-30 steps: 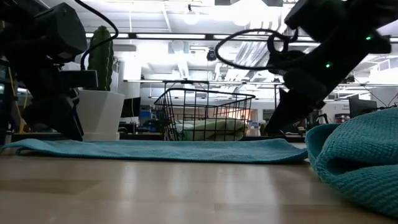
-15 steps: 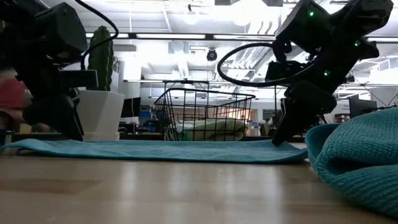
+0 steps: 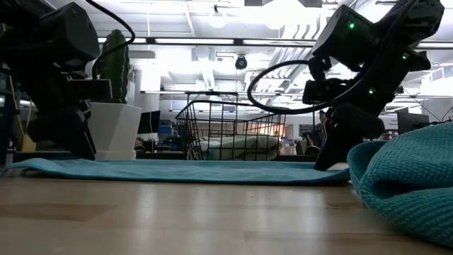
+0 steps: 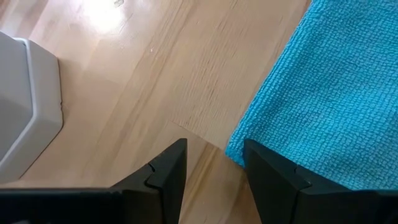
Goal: Fold microfiber towels
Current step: Fold the left blue microfiber cloth
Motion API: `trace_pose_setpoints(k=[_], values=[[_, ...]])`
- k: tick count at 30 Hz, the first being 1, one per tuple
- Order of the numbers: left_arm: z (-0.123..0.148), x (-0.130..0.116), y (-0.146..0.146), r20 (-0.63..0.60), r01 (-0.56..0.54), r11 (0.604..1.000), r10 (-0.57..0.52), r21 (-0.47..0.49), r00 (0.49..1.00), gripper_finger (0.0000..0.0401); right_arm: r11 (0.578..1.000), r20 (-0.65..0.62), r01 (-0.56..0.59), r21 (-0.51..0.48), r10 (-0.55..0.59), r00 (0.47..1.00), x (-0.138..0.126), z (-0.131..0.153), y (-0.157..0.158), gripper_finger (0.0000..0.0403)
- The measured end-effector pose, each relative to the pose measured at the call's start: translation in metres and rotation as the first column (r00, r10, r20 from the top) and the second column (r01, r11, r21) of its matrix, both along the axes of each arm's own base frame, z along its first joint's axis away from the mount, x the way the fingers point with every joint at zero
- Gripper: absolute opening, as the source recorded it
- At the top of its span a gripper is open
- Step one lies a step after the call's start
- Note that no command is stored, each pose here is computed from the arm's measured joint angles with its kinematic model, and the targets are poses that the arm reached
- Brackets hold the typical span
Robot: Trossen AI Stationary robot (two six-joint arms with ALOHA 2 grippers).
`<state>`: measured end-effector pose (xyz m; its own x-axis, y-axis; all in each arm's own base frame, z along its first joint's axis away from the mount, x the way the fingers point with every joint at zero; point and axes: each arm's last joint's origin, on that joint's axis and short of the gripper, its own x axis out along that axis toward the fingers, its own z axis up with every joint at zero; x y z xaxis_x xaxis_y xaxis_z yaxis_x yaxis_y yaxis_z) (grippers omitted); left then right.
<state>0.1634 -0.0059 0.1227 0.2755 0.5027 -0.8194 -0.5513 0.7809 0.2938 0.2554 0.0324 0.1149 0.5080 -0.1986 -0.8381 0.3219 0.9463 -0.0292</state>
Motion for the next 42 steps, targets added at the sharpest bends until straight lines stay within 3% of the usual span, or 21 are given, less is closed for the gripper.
trace_pose_setpoints(k=[6, 12, 19, 27, 30, 34, 42], values=[[0.002, 0.004, 0.001, 0.051, -0.007, 0.999, 0.005, 0.041, 0.999, 0.0147, 1.0, -0.002, 0.005, 0.005, -0.005, 1.0, 0.0, 0.0, 0.0, 0.0009], [0.001, 0.006, -0.002, 0.056, 0.021, 0.999, -0.019, -0.044, 0.998, 0.0147, 1.0, -0.005, 0.001, 0.012, -0.001, 1.0, 0.0, -0.001, 0.0, 0.0026], [0.006, 0.013, -0.002, 0.074, 0.085, 0.994, -0.08, -0.063, 0.994, 0.0147, 1.0, -0.005, 0.007, 0.02, -0.007, 1.0, 0.0, -0.001, 0.0, 0.0006], [0.036, 0.024, 0.016, -0.088, 0.182, 0.967, -0.199, -0.178, 0.976, 0.0161, 1.0, -0.008, 0.008, 0.023, -0.007, 1.0, 0.0, -0.001, 0.0, 0.0003], [0.037, 0.025, 0.031, -0.054, 0.207, 0.93, -0.234, -0.304, 0.971, 0.0167, 1.0, -0.009, 0.007, 0.023, -0.007, 1.0, -0.001, -0.001, 0.0, 0.0003], [0.035, 0.024, 0.049, 0.017, 0.206, 0.881, -0.22, -0.426, 0.975, 0.0168, 1.0, -0.011, 0.005, 0.022, -0.005, 1.0, -0.001, -0.001, 0.0, 0.0002], [0.034, 0.019, 0.071, 0.039, 0.133, 0.877, -0.13, -0.462, 0.991, 0.0168, 1.0, -0.01, 0.004, 0.023, -0.004, 1.0, -0.001, -0.001, 0.0, 0.0001]])
